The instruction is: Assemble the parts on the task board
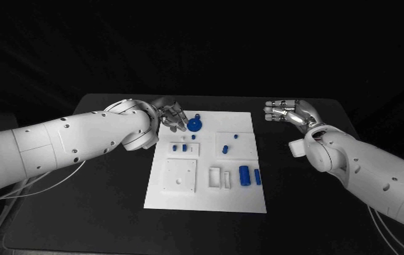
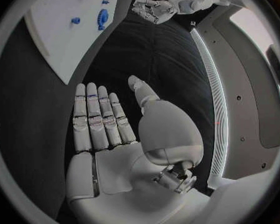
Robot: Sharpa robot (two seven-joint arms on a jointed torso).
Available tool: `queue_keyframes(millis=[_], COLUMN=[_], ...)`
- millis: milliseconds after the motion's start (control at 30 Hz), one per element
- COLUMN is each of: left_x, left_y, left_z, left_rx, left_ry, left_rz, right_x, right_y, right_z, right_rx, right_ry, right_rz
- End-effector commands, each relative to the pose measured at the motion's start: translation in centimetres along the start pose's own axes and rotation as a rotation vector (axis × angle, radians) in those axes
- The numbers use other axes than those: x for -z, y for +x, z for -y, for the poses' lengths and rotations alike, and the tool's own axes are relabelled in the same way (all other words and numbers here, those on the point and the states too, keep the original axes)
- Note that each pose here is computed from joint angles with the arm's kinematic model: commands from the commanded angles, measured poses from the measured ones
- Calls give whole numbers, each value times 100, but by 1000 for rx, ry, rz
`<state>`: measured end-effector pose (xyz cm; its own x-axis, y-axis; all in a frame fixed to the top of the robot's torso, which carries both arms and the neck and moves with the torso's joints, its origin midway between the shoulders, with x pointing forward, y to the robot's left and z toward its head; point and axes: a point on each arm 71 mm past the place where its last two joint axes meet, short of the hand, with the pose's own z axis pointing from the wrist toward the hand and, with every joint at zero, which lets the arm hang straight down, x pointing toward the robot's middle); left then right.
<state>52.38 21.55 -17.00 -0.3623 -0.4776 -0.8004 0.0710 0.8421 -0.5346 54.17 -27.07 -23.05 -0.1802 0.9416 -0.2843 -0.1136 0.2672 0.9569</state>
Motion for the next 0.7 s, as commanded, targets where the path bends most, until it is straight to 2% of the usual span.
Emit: queue_keyframes(millis=[33, 167, 367, 500, 700], left_x=[-39, -119, -218, -284, -369], left_y=[-37, 27, 169, 267, 362], left_z=[189, 273, 321, 335, 294], left_rx=[-130, -241, -373, -441, -508], left_ry=[215, 297, 373, 405, 398], left_rz=[77, 93, 82, 60, 11], right_x=[-4, -11, -18, -24, -27], right_y=[36, 64, 85, 104, 124], right_z=[-14, -23, -29, -34, -45], right_rx=[-2, -8, -13, -15, -18], right_ry=[-14, -21, -27, -30, -33], right_rz=[-14, -23, -26, -28, -31])
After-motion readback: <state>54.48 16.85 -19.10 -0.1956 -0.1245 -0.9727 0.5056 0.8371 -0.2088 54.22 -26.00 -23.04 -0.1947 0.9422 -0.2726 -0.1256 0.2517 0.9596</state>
